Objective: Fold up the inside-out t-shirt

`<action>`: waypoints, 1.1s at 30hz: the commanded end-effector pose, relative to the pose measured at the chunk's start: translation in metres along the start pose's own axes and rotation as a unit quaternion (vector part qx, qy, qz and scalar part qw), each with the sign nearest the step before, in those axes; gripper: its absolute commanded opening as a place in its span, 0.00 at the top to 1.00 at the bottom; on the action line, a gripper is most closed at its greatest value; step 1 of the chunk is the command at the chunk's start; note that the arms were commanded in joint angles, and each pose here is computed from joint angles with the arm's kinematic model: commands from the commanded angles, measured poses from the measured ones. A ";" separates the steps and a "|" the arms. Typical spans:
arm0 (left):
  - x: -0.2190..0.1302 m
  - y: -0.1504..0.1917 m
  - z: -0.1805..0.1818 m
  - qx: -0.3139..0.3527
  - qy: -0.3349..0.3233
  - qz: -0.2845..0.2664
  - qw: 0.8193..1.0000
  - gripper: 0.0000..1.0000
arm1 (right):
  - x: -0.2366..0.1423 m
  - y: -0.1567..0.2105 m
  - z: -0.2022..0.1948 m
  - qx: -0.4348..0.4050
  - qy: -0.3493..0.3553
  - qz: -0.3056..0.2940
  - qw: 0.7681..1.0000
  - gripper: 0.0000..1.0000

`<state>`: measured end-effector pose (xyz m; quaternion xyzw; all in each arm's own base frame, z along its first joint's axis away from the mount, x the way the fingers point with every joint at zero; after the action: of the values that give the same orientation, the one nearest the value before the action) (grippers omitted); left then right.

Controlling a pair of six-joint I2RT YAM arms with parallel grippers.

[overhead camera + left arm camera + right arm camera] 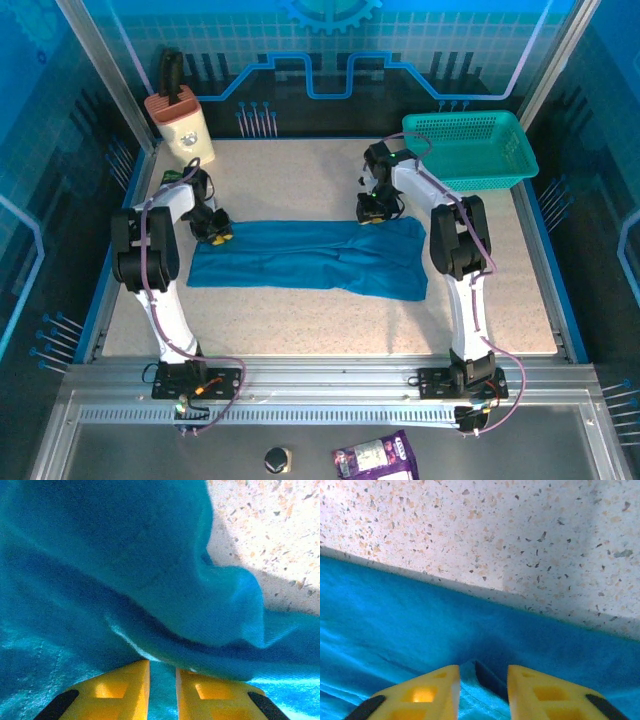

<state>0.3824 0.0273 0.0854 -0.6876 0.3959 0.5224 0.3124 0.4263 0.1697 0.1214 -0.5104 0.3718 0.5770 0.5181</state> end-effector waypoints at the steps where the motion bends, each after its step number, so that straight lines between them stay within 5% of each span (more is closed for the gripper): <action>1: -0.015 0.005 -0.006 -0.003 0.029 -0.009 1.000 0.78 | -0.007 0.003 0.005 -0.011 -0.005 0.010 1.000 0.79; 6: -0.026 0.007 -0.012 -0.002 0.052 -0.017 0.999 0.79 | -0.025 0.013 0.013 -0.021 0.014 0.009 1.000 1.00; 14: -0.044 0.010 -0.025 0.013 0.062 -0.031 0.998 0.78 | -0.050 0.057 0.033 -0.022 0.028 0.016 0.999 1.00; 23: -0.043 0.023 -0.059 0.075 0.036 -0.018 0.996 0.78 | -0.029 0.136 0.072 -0.011 -0.003 0.066 0.998 1.00; 25: -0.041 0.024 -0.071 0.087 0.037 -0.017 0.995 0.78 | -0.032 0.139 0.078 -0.012 -0.032 0.063 0.997 0.91; 28: -0.039 0.029 -0.093 0.108 0.041 -0.013 0.993 0.78 | -0.046 0.133 0.072 -0.009 -0.029 0.043 0.999 0.64; 33: -0.044 0.049 -0.143 0.163 0.068 -0.012 0.984 0.78 | -0.067 0.113 0.028 0.023 0.020 0.004 1.000 0.57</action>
<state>0.4010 -0.0829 0.1573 -0.6759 0.4682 0.4075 0.3973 0.2889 0.1872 0.1595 -0.4892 0.3932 0.6020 0.4936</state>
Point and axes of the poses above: each hand's point on the last joint's axis, 136 mm out from that joint toward the fingers, its own x axis out along the fingers, its own z axis along the line the jaws close on, y = z × x, the point moved 7 cm from there along -x, back along the fingers, and after that the axes turned 1 degree about -x, right-handed, at the moved point
